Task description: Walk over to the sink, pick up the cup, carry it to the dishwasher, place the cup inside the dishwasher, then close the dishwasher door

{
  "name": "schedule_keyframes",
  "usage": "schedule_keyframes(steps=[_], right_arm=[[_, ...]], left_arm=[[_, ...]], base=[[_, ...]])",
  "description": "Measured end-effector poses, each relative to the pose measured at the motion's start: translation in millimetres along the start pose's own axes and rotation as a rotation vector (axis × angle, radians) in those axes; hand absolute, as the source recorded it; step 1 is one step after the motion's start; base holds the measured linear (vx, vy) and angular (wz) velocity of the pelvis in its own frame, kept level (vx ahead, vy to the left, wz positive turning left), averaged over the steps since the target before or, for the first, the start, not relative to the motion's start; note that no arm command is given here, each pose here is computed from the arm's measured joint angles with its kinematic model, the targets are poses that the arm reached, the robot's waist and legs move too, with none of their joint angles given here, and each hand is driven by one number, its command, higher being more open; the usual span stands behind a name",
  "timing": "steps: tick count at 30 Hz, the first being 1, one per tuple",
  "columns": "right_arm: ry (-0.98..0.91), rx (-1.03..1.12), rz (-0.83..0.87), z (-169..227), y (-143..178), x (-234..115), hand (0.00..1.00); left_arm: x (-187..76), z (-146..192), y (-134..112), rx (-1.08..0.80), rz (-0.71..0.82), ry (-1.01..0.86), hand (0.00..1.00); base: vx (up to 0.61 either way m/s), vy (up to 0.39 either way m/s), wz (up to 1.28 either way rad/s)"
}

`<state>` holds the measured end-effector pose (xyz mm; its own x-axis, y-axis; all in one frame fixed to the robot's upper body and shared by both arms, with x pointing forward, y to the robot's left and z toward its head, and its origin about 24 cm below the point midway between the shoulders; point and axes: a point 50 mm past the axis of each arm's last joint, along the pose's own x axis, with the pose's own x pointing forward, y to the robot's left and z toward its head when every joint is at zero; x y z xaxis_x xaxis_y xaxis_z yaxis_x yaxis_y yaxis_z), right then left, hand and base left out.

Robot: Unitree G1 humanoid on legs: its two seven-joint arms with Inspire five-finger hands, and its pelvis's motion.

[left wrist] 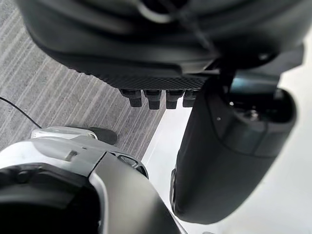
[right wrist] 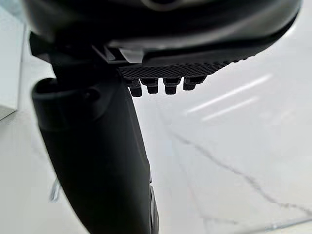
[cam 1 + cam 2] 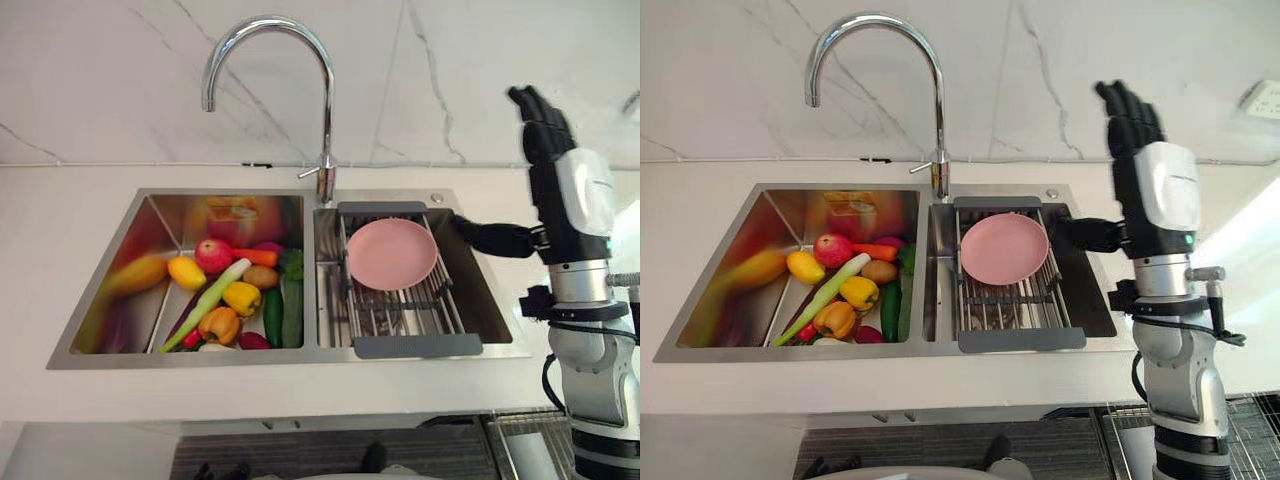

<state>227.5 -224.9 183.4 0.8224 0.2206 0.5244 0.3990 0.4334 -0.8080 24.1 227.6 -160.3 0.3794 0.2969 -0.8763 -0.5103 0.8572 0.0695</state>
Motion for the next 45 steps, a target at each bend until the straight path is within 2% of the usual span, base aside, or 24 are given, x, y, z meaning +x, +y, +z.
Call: schedule_keyframes(steps=[5,9,19,26,45], right_arm=[[-0.067,0.040,0.255,11,31,-1,1.00],[-0.069,-0.071,0.455,3,57,-4,1.00],[-0.022,-0.265,0.686,-23,87,-15,1.00],[-0.010,-0.327,0.754,-30,98,-24,1.00],[0.021,-0.519,0.671,-49,110,-36,1.00]], left_arm=[[1,2,2,0.007,0.003,-0.008,1.00],[2,4,1,0.006,-0.002,-0.008,1.00],[2,3,3,0.013,-0.007,-0.001,1.00],[2,4,3,0.047,-0.021,0.003,1.00],[2,4,0,0.091,-0.038,0.013,1.00]], base=[[0.00,0.021,0.02],[0.00,0.027,0.13],[-0.03,0.023,0.08],[0.00,0.001,0.00],[0.00,0.000,0.00]])
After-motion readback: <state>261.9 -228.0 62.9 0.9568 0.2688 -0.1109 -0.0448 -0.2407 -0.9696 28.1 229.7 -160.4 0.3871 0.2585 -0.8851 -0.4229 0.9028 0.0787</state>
